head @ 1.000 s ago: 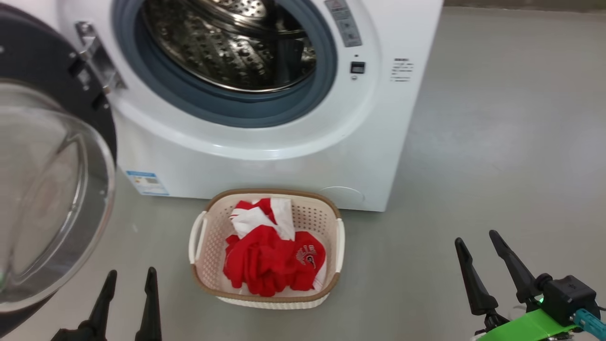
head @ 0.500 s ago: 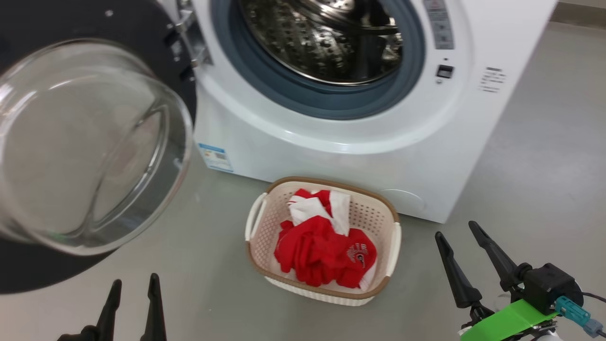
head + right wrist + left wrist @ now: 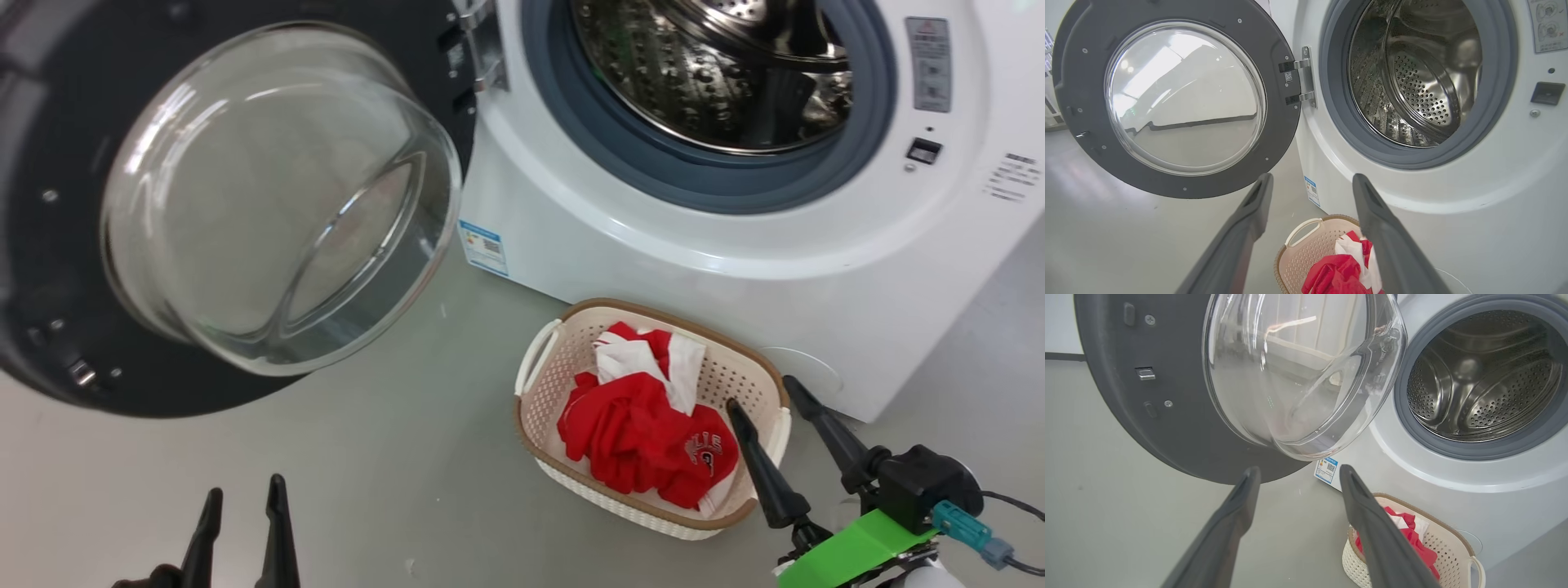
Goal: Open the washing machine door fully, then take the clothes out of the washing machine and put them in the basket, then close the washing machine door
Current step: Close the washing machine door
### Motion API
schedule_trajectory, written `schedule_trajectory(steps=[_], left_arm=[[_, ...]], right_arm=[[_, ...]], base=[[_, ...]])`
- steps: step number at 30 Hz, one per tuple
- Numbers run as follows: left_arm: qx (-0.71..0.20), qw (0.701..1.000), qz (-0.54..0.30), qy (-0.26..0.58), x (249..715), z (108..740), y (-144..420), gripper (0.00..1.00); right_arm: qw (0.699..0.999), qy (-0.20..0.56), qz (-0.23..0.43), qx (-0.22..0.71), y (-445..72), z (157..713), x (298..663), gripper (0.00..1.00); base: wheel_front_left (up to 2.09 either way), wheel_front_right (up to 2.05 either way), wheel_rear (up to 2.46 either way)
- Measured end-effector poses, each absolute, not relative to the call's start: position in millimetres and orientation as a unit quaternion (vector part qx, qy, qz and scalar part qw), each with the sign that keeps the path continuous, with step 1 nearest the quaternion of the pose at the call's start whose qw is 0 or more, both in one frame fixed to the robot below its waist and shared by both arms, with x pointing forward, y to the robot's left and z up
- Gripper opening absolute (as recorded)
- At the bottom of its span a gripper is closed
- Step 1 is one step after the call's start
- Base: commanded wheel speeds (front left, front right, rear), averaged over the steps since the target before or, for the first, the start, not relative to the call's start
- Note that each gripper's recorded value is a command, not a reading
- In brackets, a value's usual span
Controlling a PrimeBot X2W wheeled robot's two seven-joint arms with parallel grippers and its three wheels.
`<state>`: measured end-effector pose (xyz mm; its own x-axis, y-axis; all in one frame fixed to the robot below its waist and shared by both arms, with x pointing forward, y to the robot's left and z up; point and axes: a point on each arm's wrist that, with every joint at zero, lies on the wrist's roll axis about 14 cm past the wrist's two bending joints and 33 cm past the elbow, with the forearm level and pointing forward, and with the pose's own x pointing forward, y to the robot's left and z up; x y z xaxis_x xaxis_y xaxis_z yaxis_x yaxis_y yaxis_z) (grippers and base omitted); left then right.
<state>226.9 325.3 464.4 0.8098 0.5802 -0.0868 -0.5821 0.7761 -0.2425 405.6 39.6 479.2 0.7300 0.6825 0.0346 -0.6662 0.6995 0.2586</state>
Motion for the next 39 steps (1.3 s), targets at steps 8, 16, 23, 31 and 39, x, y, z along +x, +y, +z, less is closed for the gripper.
schedule_trajectory(steps=[8, 16, 23, 31, 39], left_arm=[[-0.136, 0.928, 0.347, 0.007, 203, 462, 333, 1.0], [-0.136, 0.927, 0.348, -0.008, 205, 470, 333, 1.0], [-0.153, 0.928, 0.333, -0.073, 212, 504, 341, 0.0], [-0.03, 0.899, 0.316, -0.301, 210, 663, 384, 0.0], [0.068, 0.853, 0.324, -0.403, 202, 759, 425, 0.0]], right_arm=[[0.903, 0.033, 0.409, 0.128, 71, 480, 403, 1.0], [0.901, 0.031, 0.414, 0.125, 72, 482, 403, 1.0], [0.903, 0.03, 0.41, 0.126, 70, 483, 404, 1.0], [0.908, 0.039, 0.396, 0.134, 63, 477, 405, 1.0], [0.909, 0.046, 0.391, 0.14, 60, 470, 407, 1.0]], base=[[0.0, 0.0, 0.0], [0.0, 0.0, 0.0], [0.0, 0.0, 0.0], [0.0, 0.0, 0.0], [0.0, 0.0, 0.0]])
